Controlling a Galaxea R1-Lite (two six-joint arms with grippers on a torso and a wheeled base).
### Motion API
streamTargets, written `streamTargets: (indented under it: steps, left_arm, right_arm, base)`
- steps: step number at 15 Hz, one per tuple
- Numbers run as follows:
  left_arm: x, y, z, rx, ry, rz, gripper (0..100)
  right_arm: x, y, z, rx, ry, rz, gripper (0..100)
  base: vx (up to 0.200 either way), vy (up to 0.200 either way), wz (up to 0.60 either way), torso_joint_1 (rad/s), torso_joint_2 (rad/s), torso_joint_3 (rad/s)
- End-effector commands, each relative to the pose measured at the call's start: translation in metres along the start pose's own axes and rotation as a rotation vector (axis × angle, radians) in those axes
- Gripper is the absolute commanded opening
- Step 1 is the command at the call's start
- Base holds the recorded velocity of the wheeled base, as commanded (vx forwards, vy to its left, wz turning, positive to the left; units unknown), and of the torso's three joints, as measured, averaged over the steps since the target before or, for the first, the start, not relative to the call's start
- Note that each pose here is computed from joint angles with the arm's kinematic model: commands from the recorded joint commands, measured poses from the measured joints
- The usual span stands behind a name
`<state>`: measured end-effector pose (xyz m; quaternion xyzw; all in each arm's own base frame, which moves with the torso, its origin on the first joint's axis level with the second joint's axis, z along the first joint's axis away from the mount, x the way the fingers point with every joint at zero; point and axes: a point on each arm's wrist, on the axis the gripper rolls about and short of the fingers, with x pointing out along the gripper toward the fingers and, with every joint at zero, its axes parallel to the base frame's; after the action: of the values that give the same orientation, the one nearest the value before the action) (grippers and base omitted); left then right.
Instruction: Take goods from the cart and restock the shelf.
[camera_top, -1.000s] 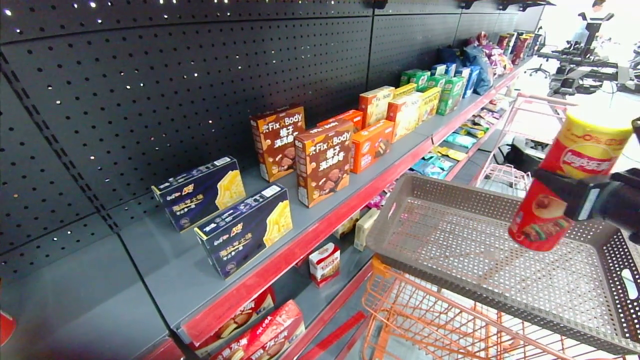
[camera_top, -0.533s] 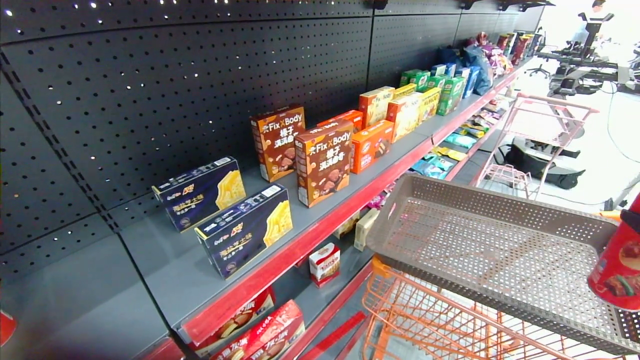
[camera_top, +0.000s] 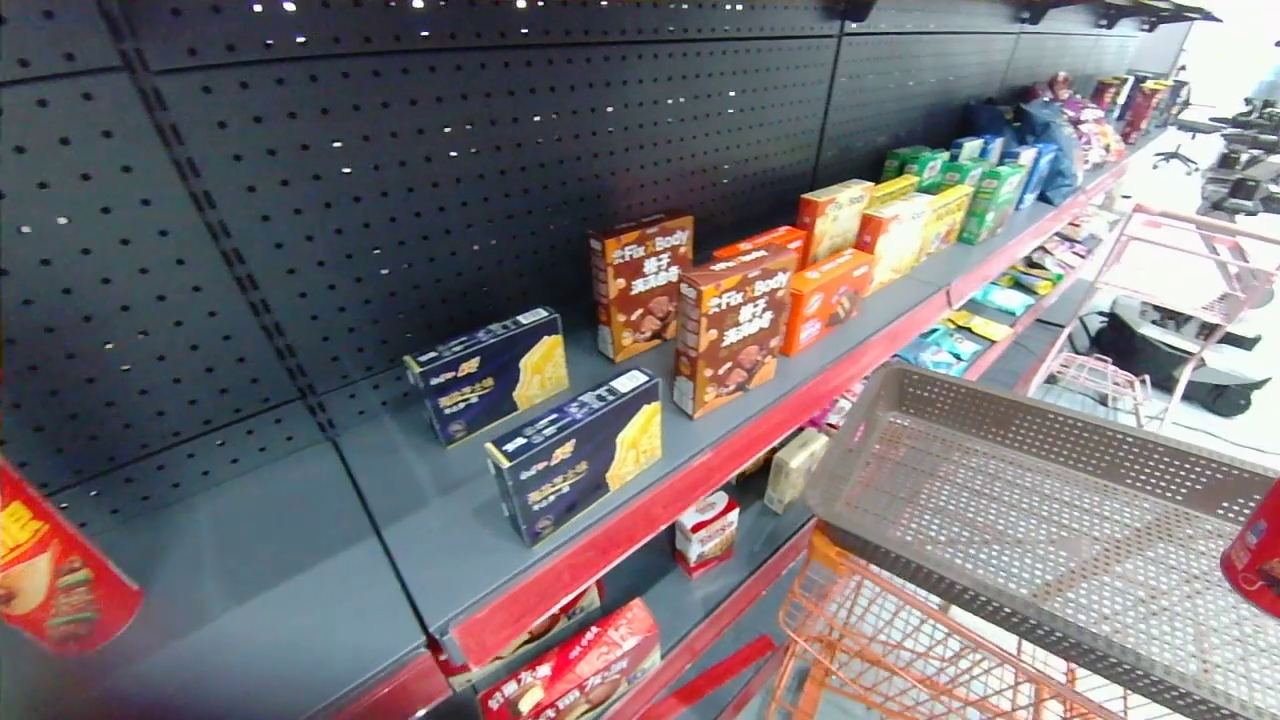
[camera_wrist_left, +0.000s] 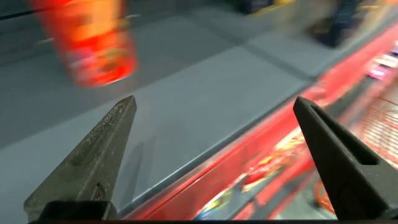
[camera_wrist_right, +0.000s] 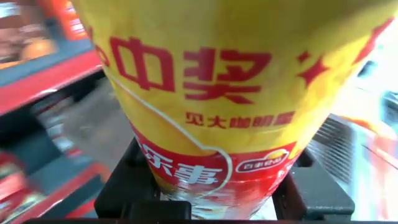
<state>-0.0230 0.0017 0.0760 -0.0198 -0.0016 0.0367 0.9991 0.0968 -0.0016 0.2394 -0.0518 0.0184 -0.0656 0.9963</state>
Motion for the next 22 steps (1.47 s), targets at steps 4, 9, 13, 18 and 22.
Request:
streamTargets:
  steps: [4,9,13,18,22]
  left_arm:
    - [0.0,0.0,0.0,0.0,0.0,0.0,100]
    - [0.0,0.0,0.0,0.0,0.002,0.0,100]
    - [0.0,0.0,0.0,0.0,0.002,0.0,100]
    - [0.0,0.0,0.0,0.0,0.002,0.0,100]
    - [0.0,0.0,0.0,0.0,0.0,0.0,100]
  right_arm:
    - [0.002,0.001,-0.003,-0.002,0.013,0.015,0]
    - [0.005,0.002,-0.003,-0.004,0.022,0.033,0]
    - [0.005,0.002,-0.004,-0.004,0.025,0.033,0]
    - [-0.004,0.002,0.005,0.008,-0.055,0.136,0]
    - [-0.009,0.003,0.002,0.019,-0.068,0.172,0]
  base:
    - [0.0,0.0,0.6,0.002,0.0,-0.004]
    - [0.0,0.0,0.6,0.0,0.0,0.001]
    - [0.0,0.0,0.6,0.001,0.0,0.005]
    - [0.0,0.0,0.12,0.0,0.0,0.0]
    - [0.0,0.0,0.0,0.0,0.0,0.0]
